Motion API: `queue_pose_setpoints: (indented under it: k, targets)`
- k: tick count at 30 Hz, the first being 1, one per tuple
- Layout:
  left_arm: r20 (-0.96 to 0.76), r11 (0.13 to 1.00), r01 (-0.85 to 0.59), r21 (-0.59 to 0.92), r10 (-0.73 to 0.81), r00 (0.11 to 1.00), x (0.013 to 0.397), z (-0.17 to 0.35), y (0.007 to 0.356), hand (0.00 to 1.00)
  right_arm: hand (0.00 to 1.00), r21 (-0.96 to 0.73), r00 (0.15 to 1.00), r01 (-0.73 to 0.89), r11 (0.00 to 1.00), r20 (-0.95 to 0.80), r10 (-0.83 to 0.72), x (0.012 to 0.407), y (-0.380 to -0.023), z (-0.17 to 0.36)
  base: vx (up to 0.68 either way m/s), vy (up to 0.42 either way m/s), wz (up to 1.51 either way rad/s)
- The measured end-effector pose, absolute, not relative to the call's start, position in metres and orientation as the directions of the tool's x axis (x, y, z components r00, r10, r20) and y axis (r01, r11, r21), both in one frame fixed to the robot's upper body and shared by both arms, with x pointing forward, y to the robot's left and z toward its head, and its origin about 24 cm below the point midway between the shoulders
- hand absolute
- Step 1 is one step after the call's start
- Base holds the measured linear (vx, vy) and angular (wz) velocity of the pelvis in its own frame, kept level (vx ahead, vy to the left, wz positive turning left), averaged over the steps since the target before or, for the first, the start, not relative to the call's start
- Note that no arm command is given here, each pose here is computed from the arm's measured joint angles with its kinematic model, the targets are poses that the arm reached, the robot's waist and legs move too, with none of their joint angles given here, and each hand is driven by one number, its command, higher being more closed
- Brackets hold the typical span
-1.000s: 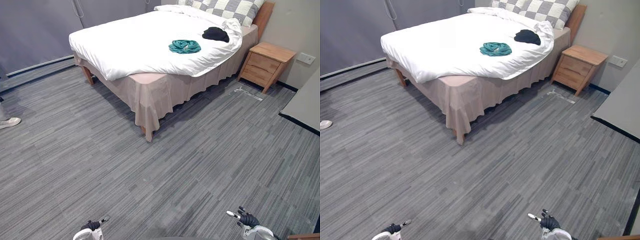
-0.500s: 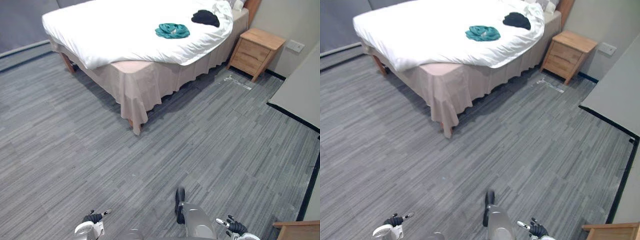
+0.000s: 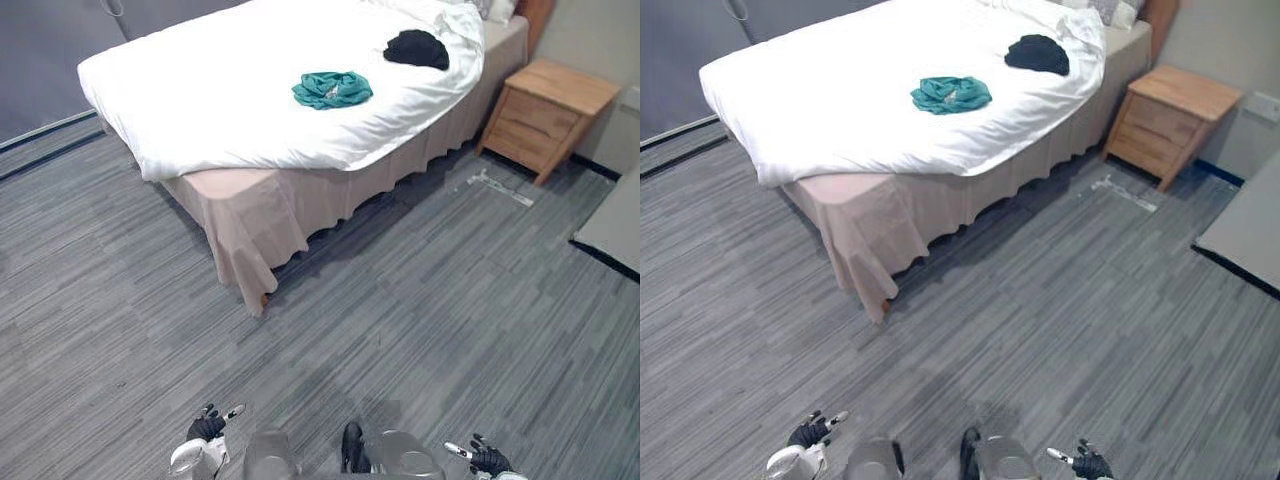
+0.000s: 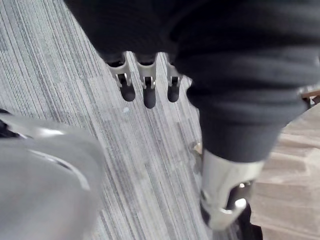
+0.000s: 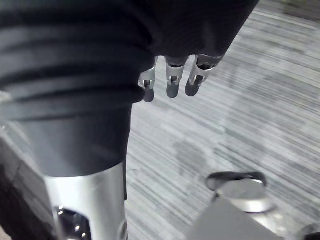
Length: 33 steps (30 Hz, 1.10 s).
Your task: Tidy the bed and pick cloth on bed and put in laundry
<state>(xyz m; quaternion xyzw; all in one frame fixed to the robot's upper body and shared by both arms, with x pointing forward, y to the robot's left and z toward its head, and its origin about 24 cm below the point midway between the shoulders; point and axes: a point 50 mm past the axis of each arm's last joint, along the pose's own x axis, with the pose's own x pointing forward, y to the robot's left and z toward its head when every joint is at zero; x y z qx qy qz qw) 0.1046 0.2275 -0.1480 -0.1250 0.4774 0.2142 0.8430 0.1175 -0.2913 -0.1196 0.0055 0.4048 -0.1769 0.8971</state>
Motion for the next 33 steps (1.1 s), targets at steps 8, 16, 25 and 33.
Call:
queue_pose_setpoints:
  k: [8,16,25,33]
  targets:
    - [-0.886,0.879,-0.476,0.043,0.253,0.389,0.106,-0.154,0.223,0.0,0.0,-0.115,0.638,0.229,0.967,-0.733,-0.238,0.149,-0.265,-0.122,0.52,-0.126,0.91]
    - [-0.828,0.829,-0.55,0.095,0.373,0.419,0.11,-0.141,0.253,0.0,0.0,-0.068,0.434,0.306,0.95,-0.878,-0.203,0.093,-0.238,-0.151,0.44,-0.404,1.57]
    - [-0.146,0.809,-0.575,0.123,0.588,0.796,0.205,-0.028,0.276,0.0,0.0,-0.207,0.463,0.308,0.929,-0.82,-0.336,0.097,-0.28,-0.136,0.19,-0.136,0.37]
    - [0.564,0.785,-0.459,0.416,0.173,0.807,0.27,0.156,0.282,0.0,0.0,-0.175,0.379,0.368,0.913,-0.868,-0.32,0.059,-0.266,-0.148,0.0,-0.008,-0.1]
